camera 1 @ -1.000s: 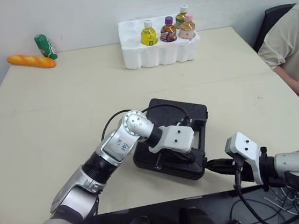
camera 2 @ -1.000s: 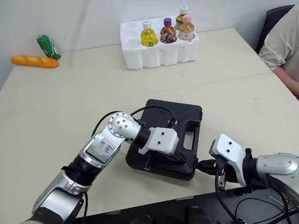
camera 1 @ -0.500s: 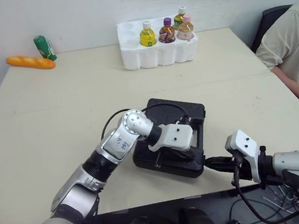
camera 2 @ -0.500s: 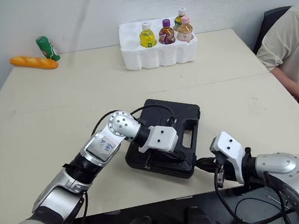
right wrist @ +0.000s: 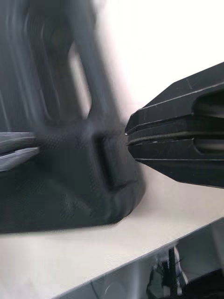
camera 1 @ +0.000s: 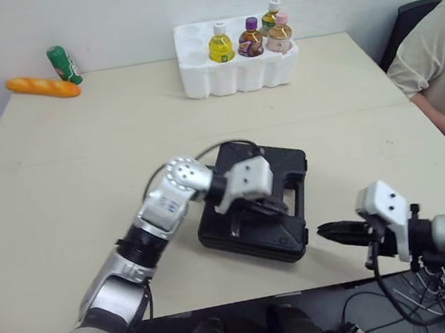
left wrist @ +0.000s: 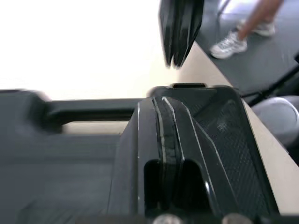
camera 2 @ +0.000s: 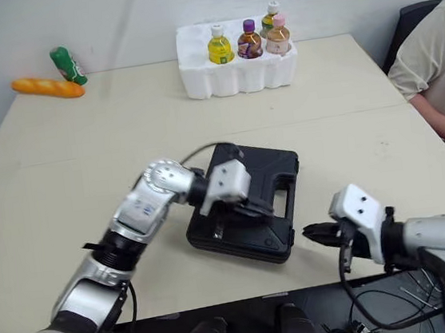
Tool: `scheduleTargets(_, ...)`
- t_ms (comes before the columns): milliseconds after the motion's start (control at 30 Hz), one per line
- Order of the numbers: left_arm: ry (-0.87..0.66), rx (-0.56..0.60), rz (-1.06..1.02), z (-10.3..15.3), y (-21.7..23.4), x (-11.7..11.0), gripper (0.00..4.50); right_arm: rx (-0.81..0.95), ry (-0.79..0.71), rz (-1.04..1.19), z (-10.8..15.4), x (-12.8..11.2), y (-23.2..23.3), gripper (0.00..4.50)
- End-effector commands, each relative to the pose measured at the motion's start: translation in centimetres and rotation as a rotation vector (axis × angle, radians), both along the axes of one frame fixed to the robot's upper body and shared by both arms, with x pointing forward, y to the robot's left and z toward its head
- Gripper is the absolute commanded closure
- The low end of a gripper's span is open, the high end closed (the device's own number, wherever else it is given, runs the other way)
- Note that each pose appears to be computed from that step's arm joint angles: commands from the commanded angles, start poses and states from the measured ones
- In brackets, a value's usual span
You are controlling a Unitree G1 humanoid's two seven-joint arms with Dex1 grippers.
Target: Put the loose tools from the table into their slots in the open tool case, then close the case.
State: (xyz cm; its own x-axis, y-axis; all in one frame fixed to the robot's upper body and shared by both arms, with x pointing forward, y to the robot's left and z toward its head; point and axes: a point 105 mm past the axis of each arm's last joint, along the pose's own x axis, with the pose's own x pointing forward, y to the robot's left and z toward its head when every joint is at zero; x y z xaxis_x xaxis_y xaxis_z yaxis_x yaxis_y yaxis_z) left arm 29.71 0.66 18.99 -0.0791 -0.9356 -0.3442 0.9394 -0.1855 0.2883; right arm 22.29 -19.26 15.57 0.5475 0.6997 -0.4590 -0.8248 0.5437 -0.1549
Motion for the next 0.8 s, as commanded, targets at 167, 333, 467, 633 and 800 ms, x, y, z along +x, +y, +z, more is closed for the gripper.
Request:
scheduleTargets(167,0.151,-0.04,0.151,2.7,9.8,-1.3,2.61,0.058,-0.047,-0.021,6.2,-1.7,-4.0,2.52)
scheduleTargets(333,0.184,-0.019,0.319,3.3,15.2,-1.9,0.17,0.095,-0.114,-0.095,9.8,-1.7,-7.1,0.0)
scheduleTargets(467,0.244,-0.083,0.426,6.0,19.2,-3.3,0.02,0.063,-0.145,-0.128,11.8,-1.6,-9.1,0.0)
scheduleTargets(633,0.159,-0.201,0.664,9.5,25.0,-2.7,0.02,0.02,-0.195,-0.152,13.5,-1.0,-10.9,0.0)
scheduleTargets(800,0.116,-0.182,0.719,9.6,26.8,-3.8,0.02,0.005,-0.227,-0.15,14.1,0.0,-11.4,0.0)
